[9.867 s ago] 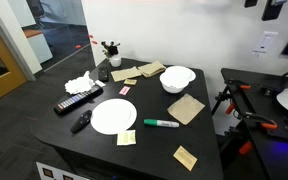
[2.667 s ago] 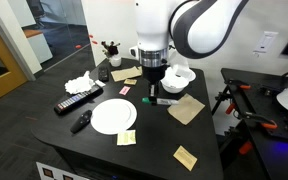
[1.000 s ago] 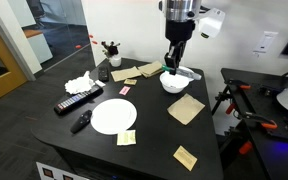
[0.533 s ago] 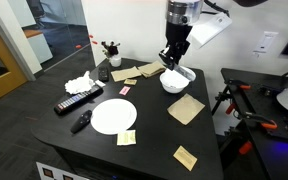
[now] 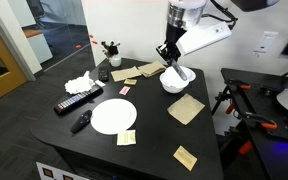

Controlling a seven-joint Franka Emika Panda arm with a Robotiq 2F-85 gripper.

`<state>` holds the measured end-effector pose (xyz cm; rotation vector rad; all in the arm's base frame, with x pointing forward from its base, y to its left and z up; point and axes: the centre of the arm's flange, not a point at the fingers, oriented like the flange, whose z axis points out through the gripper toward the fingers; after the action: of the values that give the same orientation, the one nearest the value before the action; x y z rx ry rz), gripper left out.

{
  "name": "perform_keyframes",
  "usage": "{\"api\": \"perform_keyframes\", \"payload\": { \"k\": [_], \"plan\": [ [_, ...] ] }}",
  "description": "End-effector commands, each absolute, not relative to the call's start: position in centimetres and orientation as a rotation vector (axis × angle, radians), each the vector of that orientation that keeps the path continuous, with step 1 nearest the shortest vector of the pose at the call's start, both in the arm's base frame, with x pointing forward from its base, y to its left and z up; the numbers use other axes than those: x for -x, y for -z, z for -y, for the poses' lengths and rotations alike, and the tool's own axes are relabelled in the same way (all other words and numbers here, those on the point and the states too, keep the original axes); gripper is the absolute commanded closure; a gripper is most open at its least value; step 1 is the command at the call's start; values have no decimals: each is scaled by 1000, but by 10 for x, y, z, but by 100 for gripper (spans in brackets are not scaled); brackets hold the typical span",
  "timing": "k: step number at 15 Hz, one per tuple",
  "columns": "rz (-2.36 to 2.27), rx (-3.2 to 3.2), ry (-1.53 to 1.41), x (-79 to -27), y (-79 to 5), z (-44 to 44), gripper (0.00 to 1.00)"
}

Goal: Place the green marker inside the white bowl

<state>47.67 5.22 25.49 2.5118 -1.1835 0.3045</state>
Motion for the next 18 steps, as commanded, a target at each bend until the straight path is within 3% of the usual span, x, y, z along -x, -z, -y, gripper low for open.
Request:
{"api": "perform_keyframes", "payload": {
  "k": [1,18],
  "plan": [
    [1288,-2402,-397,-472,-256,-41,94],
    [1569,-1943,-654,-462,-207,23,94]
  ]
}}
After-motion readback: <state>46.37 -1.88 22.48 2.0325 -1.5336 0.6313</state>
